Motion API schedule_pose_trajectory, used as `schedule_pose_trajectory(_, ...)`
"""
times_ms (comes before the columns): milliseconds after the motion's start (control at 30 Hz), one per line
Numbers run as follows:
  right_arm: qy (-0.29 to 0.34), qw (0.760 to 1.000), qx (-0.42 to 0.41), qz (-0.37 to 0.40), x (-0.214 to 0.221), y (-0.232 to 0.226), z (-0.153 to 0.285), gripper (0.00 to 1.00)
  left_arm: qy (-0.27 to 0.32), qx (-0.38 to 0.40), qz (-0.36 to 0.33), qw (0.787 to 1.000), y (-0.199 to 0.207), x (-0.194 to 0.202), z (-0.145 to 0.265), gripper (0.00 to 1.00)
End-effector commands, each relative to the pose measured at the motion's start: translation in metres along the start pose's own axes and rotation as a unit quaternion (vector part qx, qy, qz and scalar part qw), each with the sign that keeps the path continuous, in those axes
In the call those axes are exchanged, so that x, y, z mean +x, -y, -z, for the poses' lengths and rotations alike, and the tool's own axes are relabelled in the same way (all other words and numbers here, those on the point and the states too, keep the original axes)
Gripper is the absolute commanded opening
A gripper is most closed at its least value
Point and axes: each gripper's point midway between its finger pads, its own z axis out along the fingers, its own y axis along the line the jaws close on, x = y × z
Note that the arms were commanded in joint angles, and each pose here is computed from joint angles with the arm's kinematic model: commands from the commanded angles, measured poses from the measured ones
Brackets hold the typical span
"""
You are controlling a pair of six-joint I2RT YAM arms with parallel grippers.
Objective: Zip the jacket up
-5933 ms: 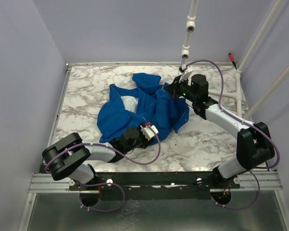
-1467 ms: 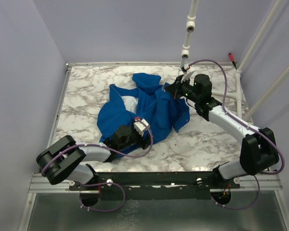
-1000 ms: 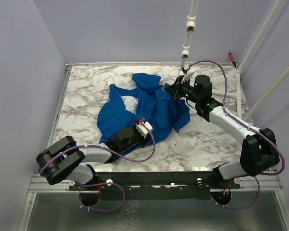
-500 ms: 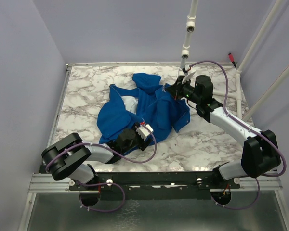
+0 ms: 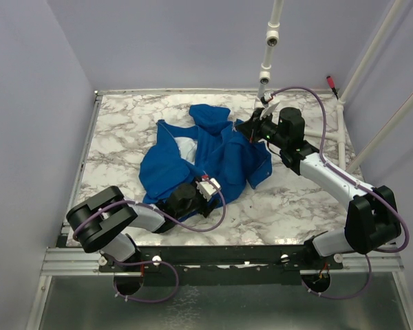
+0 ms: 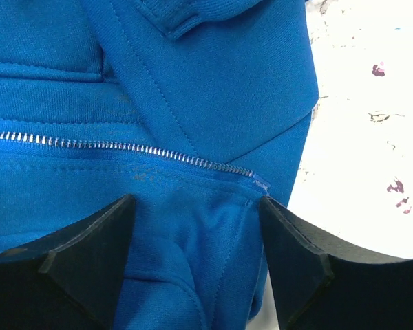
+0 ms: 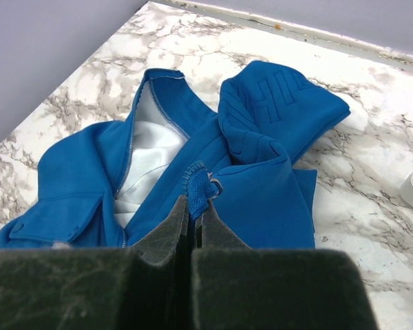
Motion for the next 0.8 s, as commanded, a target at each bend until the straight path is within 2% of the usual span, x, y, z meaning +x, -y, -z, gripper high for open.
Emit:
schedule_pose_trajectory(0,0.015,1.0,-0.001,0.012,-0.011,-0.004,0.005,0.01,-0.036,0.027,-0.008,0.999,0.01,0.022,-0.005,0.69)
schedule_pose_trajectory(100,0.015,1.0,0.004,0.013,-0.012,-0.003,0.006,0.01,-0.044,0.024,-0.026,0.998,0.008,0.029,-0.004,0.57)
schedule_pose_trajectory(233,0.016,1.0,0.006,0.012,-0.012,-0.002,0.005,0.01,-0.037,0.018,-0.029,0.999,0.006,0.026,-0.003,0.32)
schedule_pose_trajectory(300,0.015,1.0,0.006,0.013,-0.012,-0.002,0.005,0.01,-0.032,0.004,-0.027,0.999,0.001,0.022,-0.002,0.27)
schedule_pose_trajectory(533,0.013,0.999,0.021,0.024,-0.009,0.008,-0.001,0.01,-0.004,-0.007,-0.023,1.0,-0.004,0.002,0.01,0.26)
schedule_pose_trajectory(767,0.013,0.998,0.033,0.046,-0.007,0.017,-0.01,0.01,0.056,0.005,-0.019,0.998,-0.017,-0.047,0.037,0.27)
